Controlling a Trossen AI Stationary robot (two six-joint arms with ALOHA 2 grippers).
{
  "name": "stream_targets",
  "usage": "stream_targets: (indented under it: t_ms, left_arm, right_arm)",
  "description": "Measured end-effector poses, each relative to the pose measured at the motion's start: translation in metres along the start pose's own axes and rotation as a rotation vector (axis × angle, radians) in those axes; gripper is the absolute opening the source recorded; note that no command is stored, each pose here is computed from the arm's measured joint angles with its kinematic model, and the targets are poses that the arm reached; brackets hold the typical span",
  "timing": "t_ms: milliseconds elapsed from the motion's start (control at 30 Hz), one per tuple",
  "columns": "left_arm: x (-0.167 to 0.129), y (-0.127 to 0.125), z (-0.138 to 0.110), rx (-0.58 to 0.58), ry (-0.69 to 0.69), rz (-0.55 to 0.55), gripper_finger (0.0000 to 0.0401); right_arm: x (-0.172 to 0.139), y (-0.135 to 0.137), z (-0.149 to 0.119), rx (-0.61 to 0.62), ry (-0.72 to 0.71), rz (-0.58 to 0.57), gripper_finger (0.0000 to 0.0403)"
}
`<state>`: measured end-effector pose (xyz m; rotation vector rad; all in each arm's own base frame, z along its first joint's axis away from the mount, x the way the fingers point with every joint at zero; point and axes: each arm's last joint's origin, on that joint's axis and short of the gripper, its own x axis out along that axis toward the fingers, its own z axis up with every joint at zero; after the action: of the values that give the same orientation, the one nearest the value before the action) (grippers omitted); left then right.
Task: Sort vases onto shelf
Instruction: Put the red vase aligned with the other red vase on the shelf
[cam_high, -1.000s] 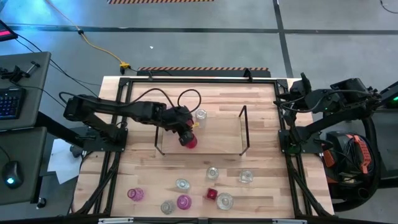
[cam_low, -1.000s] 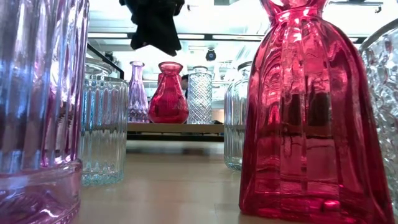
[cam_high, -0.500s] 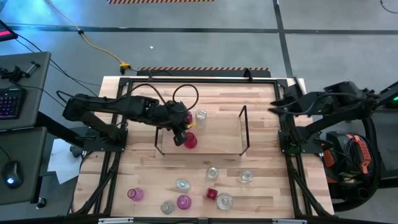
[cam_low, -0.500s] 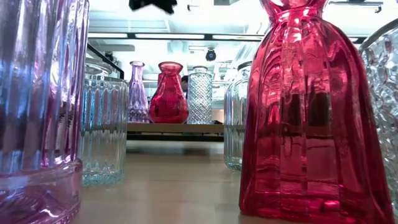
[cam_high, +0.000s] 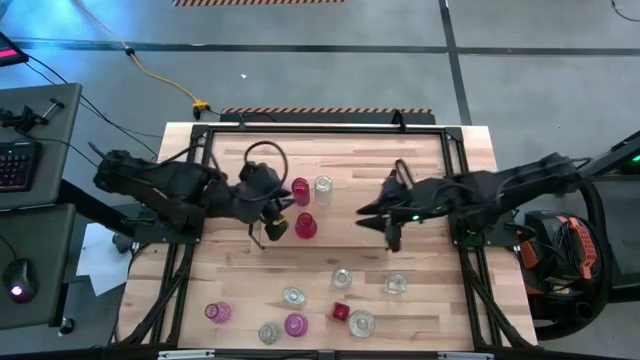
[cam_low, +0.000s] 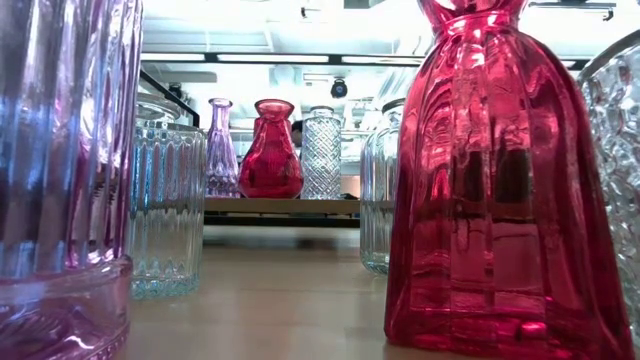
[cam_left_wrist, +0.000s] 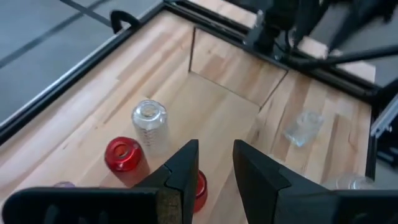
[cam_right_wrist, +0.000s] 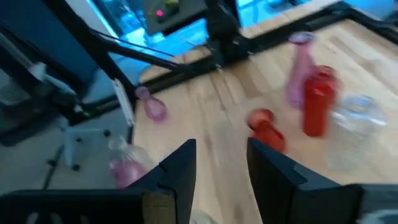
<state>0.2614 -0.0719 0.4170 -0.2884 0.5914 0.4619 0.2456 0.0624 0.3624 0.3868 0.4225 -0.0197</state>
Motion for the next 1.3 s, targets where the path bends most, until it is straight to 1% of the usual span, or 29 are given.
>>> stream_targets:
  t_ms: [133,233,333,400,667,800,1000,1167,1300]
  left_arm:
    - [-0.014,0.000,-0.003,-0.038,-0.047,0.021,0.0092]
    - [-0.020,-0.003,-0.005,-0.038,-0.070,0.022,0.0092]
    - [-0.022,-0.004,-0.007,-0.050,-0.082,0.023,0.0092]
    - [-0.023,-0.005,-0.008,-0.047,-0.085,0.022,0.0092]
    - [-0.024,-0.006,-0.008,-0.055,-0.085,0.018,0.0092]
    - [-0.024,-0.006,-0.008,-0.054,-0.085,0.018,0.0092]
    - [-0.024,-0.006,-0.008,-0.046,-0.085,0.018,0.0092]
    - [-0.024,-0.007,-0.009,-0.044,-0.085,0.015,0.0092]
    - [-0.025,-0.007,-0.009,-0.042,-0.084,0.011,0.0092]
  right_arm:
    - [0.035,0.008,0.000,0.011,-0.048,0.055,0.0124]
    - [0.061,0.015,-0.001,0.021,-0.094,0.140,0.0124]
    - [0.088,0.019,-0.010,0.024,-0.076,0.206,0.0124]
    - [0.103,0.018,-0.018,0.029,-0.053,0.208,0.0124]
    - [0.154,0.009,-0.058,0.058,0.110,0.153,0.0124]
    - [0.173,0.004,-0.075,0.058,0.153,0.127,0.0124]
    - [0.187,-0.002,-0.086,0.039,0.143,0.061,0.0124]
    - [0.188,-0.010,-0.086,-0.019,0.125,-0.043,0.0120]
    - [0.189,-0.017,-0.083,-0.035,0.117,-0.065,0.0105]
